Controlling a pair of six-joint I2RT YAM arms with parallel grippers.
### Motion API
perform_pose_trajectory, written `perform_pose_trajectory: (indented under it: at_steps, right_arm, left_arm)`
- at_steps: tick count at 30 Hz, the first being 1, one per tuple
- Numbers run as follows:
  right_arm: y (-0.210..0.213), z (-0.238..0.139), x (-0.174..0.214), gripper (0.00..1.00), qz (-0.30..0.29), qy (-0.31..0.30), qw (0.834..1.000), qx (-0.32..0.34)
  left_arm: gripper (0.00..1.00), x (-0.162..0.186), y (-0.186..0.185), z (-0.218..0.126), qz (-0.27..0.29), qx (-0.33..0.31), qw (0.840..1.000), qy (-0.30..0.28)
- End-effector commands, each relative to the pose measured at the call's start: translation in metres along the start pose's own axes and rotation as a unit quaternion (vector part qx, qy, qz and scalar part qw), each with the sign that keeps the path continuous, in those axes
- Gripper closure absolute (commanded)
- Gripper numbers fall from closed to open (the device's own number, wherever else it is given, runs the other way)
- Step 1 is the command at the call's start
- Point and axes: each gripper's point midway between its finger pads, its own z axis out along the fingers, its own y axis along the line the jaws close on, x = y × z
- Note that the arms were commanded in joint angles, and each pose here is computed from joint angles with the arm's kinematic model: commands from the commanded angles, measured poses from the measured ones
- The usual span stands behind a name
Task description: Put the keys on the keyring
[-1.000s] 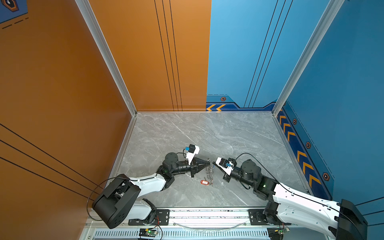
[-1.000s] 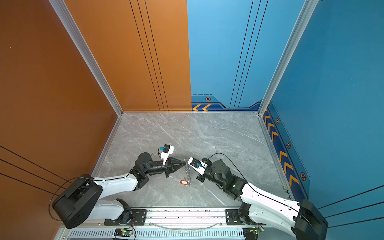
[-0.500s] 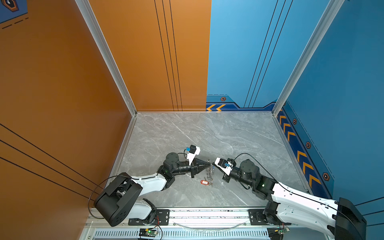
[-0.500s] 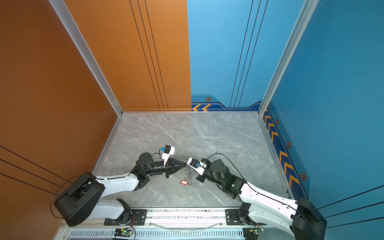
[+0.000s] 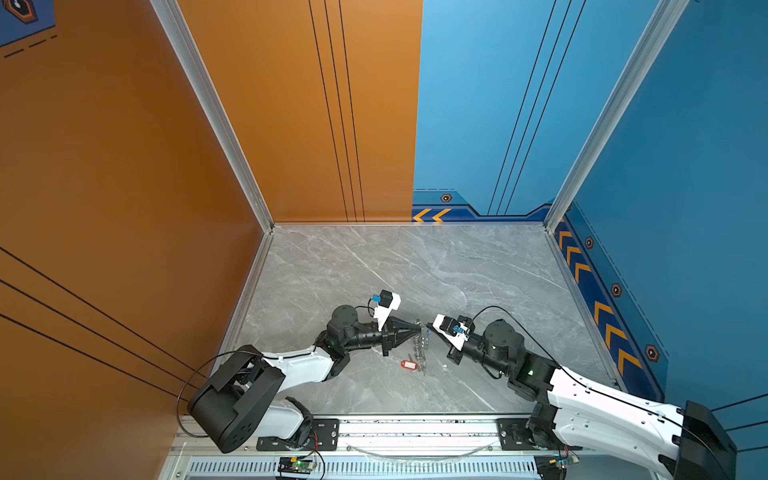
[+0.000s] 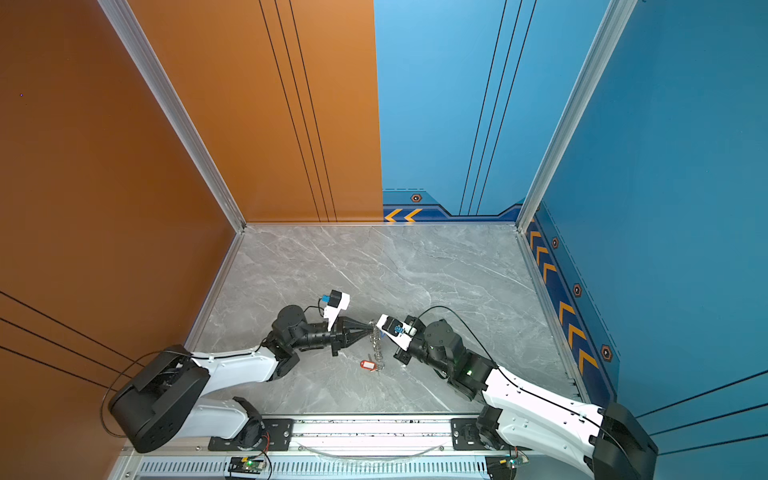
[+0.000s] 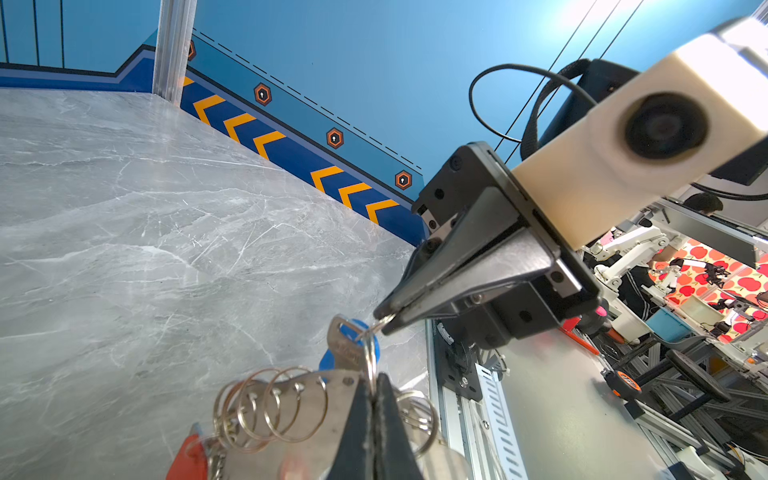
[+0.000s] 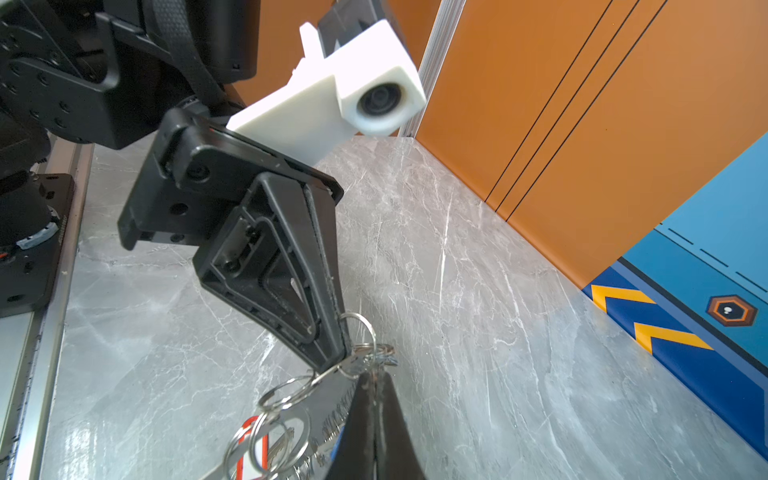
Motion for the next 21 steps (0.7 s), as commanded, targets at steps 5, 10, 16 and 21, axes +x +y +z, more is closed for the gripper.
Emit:
perform_pose_trajectory:
  at_steps: [5, 10, 16, 21]
  right_arm:
    - [-0.002, -0.001, -0.012, 1.00, -0.011, -0.014, 1.000, 0.003]
    - [0.003, 0.000, -0.014, 1.00, -0.012, -0.020, 1.000, -0.007]
    - [0.004, -0.006, -0.014, 1.00, -0.001, -0.026, 1.000, -0.017]
    - [0.005, -0.014, -0.014, 1.00, 0.030, -0.035, 0.997, -0.055]
  left_arm:
    - [1.00, -0.012, -0.009, 0.002, 0.030, 0.020, 0.999, -0.014]
    - [1.00, -0.012, -0.009, 0.002, 0.029, 0.019, 0.999, -0.014]
    - [1.00, -0.012, -0.012, 0.001, 0.034, 0.023, 0.999, -0.013]
    - [1.00, -0.008, -0.025, -0.002, 0.057, 0.054, 0.997, -0.006]
